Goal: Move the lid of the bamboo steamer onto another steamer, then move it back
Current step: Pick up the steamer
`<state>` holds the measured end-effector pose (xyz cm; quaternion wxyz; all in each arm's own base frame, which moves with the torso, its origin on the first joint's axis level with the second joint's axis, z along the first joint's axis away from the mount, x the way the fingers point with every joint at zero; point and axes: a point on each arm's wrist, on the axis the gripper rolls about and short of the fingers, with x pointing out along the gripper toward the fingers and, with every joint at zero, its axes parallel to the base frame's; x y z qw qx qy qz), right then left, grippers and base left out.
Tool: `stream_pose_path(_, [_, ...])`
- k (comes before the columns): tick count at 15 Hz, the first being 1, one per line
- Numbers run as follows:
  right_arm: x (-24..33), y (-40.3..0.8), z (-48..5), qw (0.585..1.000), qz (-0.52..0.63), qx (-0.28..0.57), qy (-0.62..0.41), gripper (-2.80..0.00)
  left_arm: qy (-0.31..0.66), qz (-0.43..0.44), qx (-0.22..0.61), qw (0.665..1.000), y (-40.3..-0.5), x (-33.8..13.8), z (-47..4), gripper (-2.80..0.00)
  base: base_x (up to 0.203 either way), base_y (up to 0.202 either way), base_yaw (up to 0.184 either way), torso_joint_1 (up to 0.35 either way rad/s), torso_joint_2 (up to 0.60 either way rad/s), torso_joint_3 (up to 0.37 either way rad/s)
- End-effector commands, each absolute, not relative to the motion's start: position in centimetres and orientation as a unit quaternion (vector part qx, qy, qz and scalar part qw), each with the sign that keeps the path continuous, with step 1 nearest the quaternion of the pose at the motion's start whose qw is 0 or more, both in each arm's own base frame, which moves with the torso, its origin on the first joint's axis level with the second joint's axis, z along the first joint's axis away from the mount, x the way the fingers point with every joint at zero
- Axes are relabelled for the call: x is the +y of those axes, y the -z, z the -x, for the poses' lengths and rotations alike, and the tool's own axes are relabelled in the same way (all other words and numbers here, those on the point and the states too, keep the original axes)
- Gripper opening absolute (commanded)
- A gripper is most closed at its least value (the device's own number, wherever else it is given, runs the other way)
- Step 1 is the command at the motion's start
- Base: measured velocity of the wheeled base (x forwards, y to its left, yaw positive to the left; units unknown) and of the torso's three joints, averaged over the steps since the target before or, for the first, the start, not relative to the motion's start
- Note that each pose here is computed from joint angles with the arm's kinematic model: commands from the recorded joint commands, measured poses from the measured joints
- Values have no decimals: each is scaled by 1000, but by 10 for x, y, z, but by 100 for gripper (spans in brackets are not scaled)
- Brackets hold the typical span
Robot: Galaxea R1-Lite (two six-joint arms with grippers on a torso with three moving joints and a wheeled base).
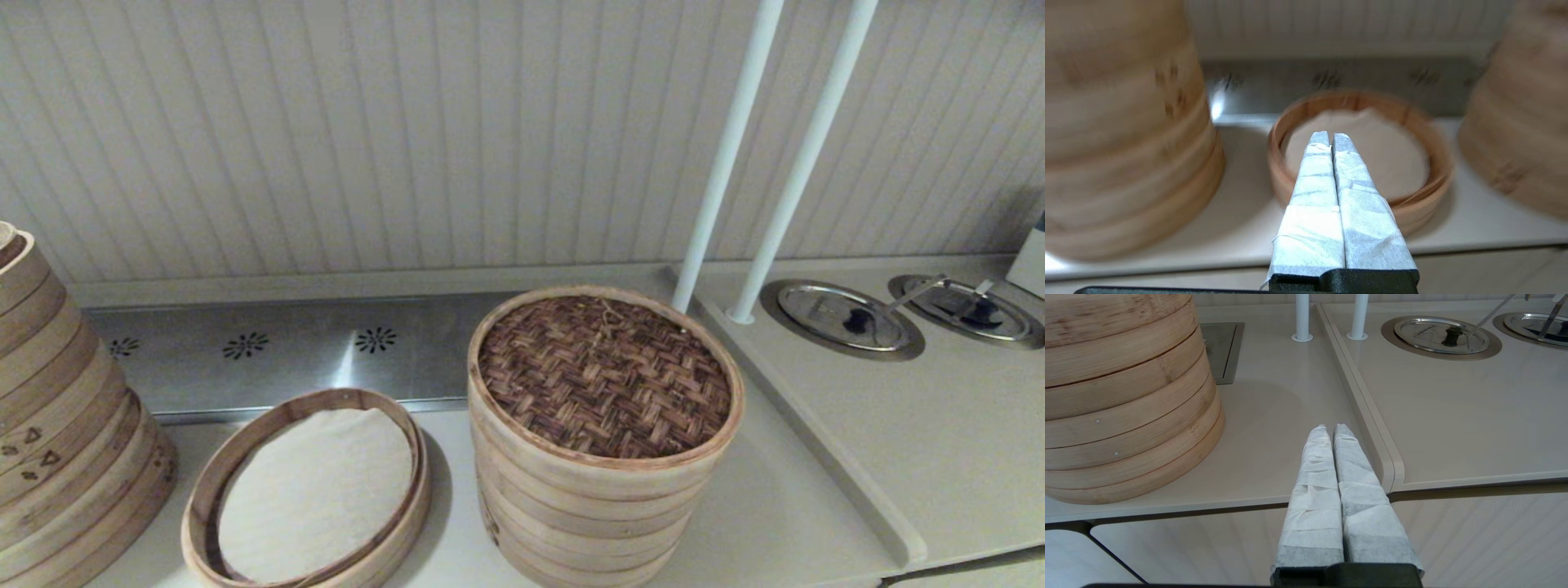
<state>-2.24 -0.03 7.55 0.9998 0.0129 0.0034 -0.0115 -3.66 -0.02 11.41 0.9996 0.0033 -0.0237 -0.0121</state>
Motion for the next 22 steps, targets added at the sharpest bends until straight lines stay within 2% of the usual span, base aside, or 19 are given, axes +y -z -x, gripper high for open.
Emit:
stream_pose_path(1, [0, -74, 22, 1000, -13, 7, 12, -280, 32, 2, -17, 999, -160, -1, 40, -280, 0, 0, 0, 0, 0, 0])
stream_pose_path(6, [0, -74, 22, 1000, -13, 7, 12, -280, 115, 17, 52, 992, -250, -5, -7, -280, 0, 0, 0, 0, 0, 0])
stream_pose_path(9, [0, -74, 22, 1000, -13, 7, 12, -280, 193, 41, 69, 978, -300, -9, -46, -280, 0, 0, 0, 0, 0, 0])
stream_pose_path(11, [0, -74, 22, 1000, -13, 7, 12, -280, 256, 63, 88, 961, -320, -17, -63, -280, 0, 0, 0, 0, 0, 0])
stream_pose_path(13, [0, -74, 22, 1000, -13, 7, 12, -280, 318, 84, 127, 936, -330, -37, -87, -280, 0, 0, 0, 0, 0, 0])
stream_pose_path(15, [0, -74, 22, 1000, -13, 7, 11, -280, 338, 76, 153, 925, -330, -69, -104, -280, 0, 0, 0, 0, 0, 0])
stream_pose_path(19, [0, -74, 22, 1000, -13, 7, 11, -280, 306, 29, 163, 938, -311, -161, -139, -280, 0, 0, 0, 0, 0, 0])
stream_pose_path(22, [0, -74, 22, 1000, -13, 7, 11, -280, 313, 0, 159, 936, -295, -201, -163, -280, 0, 0, 0, 0, 0, 0])
